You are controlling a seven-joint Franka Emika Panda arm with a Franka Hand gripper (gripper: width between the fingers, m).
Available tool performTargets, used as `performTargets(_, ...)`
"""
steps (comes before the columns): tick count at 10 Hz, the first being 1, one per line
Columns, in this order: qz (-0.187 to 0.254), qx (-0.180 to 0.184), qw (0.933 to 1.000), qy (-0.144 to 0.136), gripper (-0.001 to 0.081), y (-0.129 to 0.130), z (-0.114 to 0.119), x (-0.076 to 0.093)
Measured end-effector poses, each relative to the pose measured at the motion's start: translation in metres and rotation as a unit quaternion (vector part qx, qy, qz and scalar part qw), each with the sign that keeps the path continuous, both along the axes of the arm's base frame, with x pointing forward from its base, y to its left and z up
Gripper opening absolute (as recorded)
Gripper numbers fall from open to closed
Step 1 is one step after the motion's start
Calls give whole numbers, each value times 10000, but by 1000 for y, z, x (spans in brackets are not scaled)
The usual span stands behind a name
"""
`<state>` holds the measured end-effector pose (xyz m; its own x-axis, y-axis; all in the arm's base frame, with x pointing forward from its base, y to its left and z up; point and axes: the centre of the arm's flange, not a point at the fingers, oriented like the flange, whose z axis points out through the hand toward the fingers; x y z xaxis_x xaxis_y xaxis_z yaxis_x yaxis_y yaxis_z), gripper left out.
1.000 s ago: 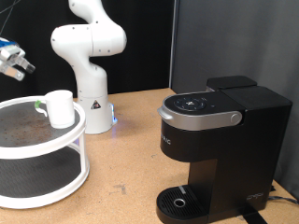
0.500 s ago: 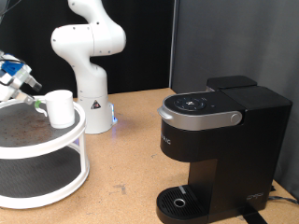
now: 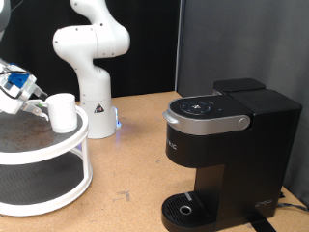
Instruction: Make a cup of coffee with the keurig machine
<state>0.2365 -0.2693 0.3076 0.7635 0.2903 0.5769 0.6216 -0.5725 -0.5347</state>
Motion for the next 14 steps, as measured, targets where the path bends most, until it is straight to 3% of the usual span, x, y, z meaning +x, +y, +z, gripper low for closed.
performTargets(3, -47, 14, 10000, 50, 807, 4, -9, -4)
performTargets(4, -61, 22, 10000, 53, 694, 5, -10, -5)
performTargets(5, -73, 28, 10000, 48, 694, 5, -11, -5)
performTargets(7, -88, 42, 10000, 18, 375, 4, -11, -6)
performTargets(8, -93, 52, 9999, -14, 375, 3, -12, -8)
performTargets(9, -129, 78, 9999, -57, 191, 2, -11, -8)
performTargets(10, -167, 96, 9998, -96, 74, 1, -10, -8)
performTargets(14, -362, 231, 9990, -106, 74, 0, 8, -7)
